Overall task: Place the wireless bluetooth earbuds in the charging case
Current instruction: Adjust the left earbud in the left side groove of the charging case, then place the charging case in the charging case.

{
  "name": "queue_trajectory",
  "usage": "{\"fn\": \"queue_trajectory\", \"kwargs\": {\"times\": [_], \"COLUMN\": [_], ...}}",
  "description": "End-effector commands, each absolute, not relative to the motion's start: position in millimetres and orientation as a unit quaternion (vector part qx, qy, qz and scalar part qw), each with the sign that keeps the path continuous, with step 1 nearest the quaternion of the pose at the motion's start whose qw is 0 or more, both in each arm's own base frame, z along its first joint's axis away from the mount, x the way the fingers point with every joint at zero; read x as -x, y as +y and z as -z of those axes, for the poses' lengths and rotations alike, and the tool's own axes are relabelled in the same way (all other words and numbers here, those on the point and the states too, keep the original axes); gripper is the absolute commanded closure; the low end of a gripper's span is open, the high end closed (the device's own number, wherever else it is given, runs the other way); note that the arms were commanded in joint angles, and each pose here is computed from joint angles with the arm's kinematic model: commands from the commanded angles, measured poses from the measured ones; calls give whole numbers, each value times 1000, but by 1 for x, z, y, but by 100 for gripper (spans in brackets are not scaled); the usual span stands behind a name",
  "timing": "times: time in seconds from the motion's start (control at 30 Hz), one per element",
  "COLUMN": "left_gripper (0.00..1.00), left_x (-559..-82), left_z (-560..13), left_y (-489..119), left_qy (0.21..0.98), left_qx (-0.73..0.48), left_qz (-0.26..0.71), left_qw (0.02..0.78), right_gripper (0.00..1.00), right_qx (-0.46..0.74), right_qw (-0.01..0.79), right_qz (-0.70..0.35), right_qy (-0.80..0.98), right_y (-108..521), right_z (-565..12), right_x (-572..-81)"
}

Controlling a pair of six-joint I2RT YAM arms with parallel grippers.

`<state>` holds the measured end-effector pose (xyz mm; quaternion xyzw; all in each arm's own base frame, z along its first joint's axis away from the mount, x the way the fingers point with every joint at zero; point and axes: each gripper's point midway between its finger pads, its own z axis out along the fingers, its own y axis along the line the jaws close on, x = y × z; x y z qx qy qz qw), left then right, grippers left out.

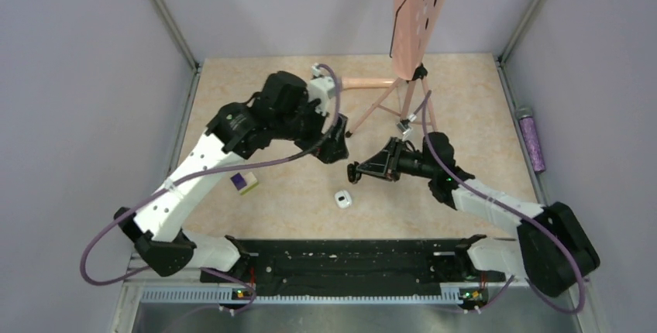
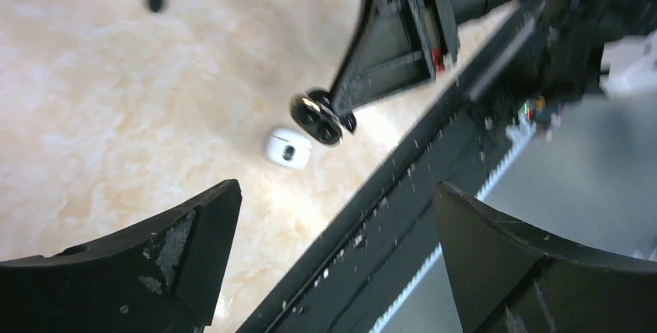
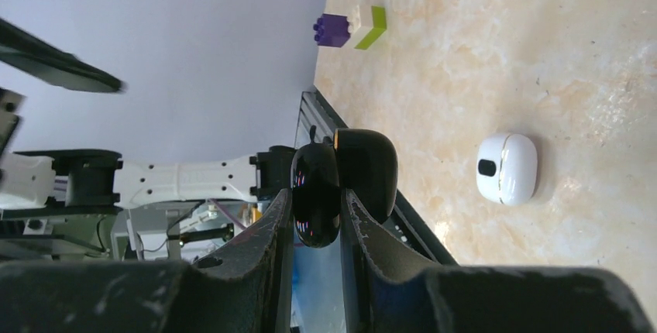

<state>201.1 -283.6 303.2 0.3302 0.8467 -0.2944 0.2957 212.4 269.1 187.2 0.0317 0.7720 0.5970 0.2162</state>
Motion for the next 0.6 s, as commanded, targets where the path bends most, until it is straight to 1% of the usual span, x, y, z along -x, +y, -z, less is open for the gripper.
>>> {"fn": "queue_trajectory", "kwargs": {"times": [0.0,0.1,0.17,0.33,0.47,0.57], "left_gripper": [1,1,1,1,1,1], "left_x": [-230,-245,-249,-251,-251,-252], "left_z": [-342,-351,-355,-361,-363,-363], "left_y": [-231,-198,-181,-157,-146,-137], "left_qy": [850,843,836,824,817,813], "left_qx": [-198,-102,-64,-18,5,22], "left_qz": [281,283,277,251,239,226], "left_qw": [398,447,470,507,525,536], "right_gripper": [100,100,100,100,100,100], "right_qx": [-9,-5,-17,-52,-89,-104], "right_qw": [237,225,223,212,210,219], "right_qz": [-627,-639,-656,-674,-647,-608], "right_qy": [742,736,721,706,727,756], "right_y": [302,333,348,378,380,373], "right_z": [-193,-183,-179,-157,-121,-96], "right_x": [-230,-241,-250,-273,-282,-286]}}
